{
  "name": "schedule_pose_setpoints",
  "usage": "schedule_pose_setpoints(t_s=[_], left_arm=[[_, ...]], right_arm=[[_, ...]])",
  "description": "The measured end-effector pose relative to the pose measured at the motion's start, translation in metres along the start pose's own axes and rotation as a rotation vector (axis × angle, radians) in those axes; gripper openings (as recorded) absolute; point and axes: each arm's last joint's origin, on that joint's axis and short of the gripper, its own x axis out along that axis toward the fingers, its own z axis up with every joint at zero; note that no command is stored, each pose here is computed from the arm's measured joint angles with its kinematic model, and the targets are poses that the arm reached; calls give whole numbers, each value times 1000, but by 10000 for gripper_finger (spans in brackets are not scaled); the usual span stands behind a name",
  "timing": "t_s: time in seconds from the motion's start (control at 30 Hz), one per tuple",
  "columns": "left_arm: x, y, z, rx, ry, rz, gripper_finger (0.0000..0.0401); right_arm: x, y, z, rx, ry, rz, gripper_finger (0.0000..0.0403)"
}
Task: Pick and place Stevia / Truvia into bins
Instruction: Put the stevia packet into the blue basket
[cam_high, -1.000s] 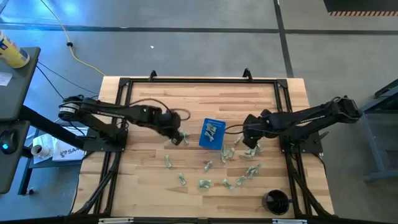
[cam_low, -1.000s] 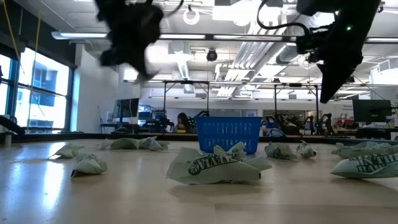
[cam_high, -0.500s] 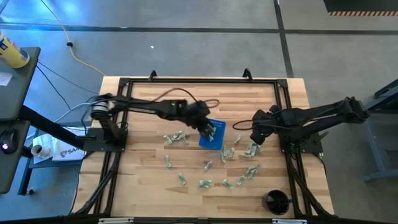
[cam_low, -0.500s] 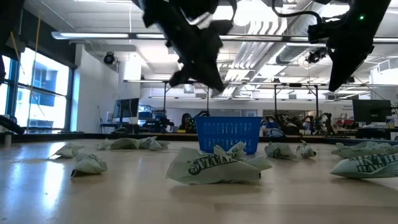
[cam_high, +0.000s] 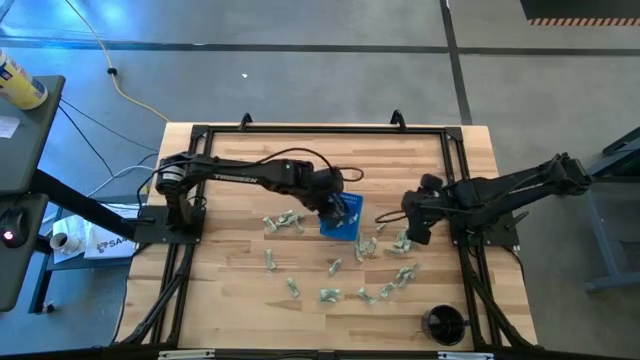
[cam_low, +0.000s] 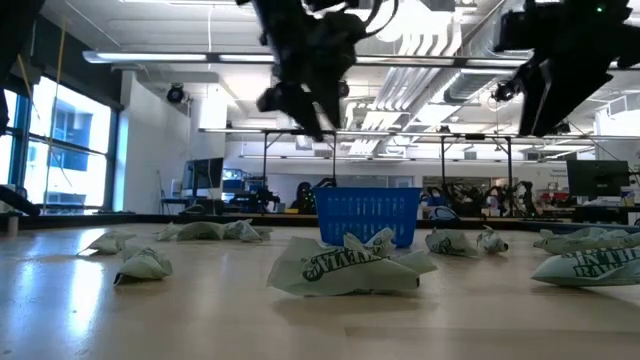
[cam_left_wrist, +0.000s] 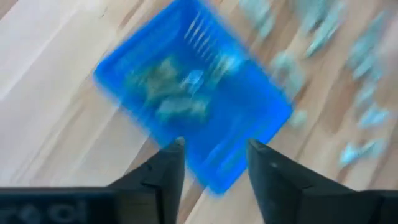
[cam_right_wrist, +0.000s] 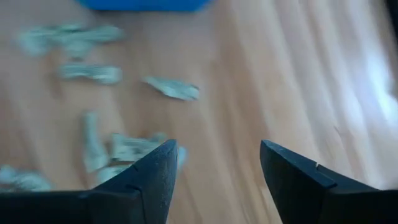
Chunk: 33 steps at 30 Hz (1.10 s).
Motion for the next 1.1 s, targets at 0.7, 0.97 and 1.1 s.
schedule_pose_setpoints(t_s=[0.7,0.97,1.1], left_arm=[[-30,0,-124,-277,127,189,207],[-35,33,-159,-510,-3,15,205],[-36,43,-171,-583,-27,-33,204]], right_arm=[[31,10,21,-413,15,34,222],[61,20,34,-614,33,144,223],[86,26,36,-660,111,170,223]])
